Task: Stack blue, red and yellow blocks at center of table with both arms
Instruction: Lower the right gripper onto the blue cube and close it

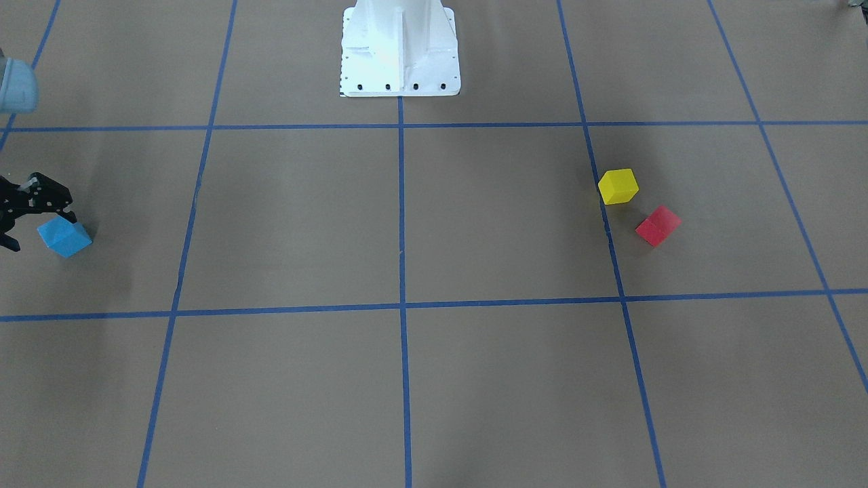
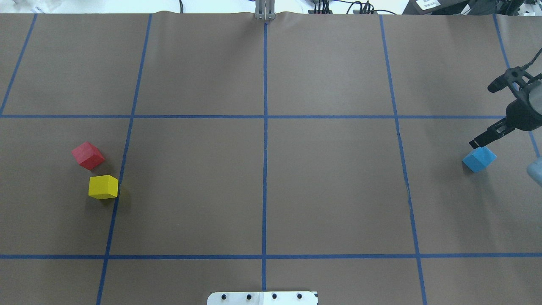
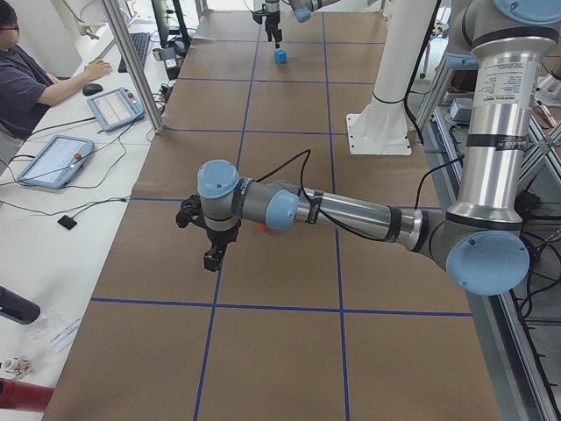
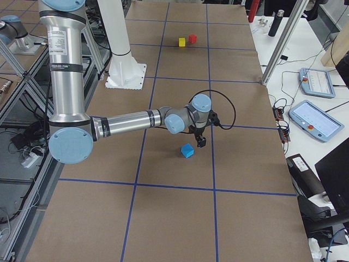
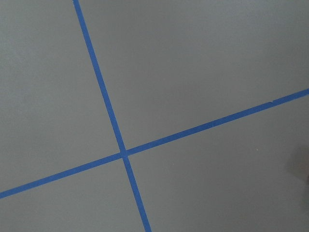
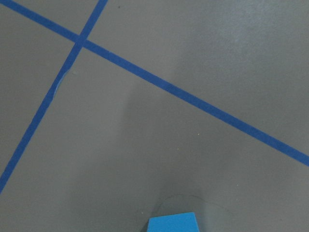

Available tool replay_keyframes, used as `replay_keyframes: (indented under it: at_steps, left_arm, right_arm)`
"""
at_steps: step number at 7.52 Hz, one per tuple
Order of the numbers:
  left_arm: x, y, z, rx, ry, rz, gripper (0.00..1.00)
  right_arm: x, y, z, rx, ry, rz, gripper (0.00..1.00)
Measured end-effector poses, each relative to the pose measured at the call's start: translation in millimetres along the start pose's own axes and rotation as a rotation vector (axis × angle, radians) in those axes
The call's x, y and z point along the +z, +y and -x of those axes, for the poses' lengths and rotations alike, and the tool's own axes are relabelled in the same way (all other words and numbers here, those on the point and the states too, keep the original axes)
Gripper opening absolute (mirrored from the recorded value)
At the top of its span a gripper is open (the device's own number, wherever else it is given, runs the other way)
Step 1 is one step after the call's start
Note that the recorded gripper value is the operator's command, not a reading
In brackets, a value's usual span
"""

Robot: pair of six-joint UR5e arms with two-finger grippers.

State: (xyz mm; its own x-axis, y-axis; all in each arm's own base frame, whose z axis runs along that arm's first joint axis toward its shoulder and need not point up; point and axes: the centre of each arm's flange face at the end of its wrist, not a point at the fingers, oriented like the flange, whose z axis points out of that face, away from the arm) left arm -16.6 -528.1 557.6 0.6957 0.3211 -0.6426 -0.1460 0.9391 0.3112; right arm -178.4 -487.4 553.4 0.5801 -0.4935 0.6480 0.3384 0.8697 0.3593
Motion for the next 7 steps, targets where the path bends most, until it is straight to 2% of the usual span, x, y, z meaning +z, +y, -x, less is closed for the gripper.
replay_keyframes:
  at_steps: [7]
  left_arm:
    - [0.8,1.0,1.2,-0.008,0.001,0.002,1.00]
  right_arm:
    - [44.5,28.1,-9.0,-0.018,-0.006,0.103,1.00]
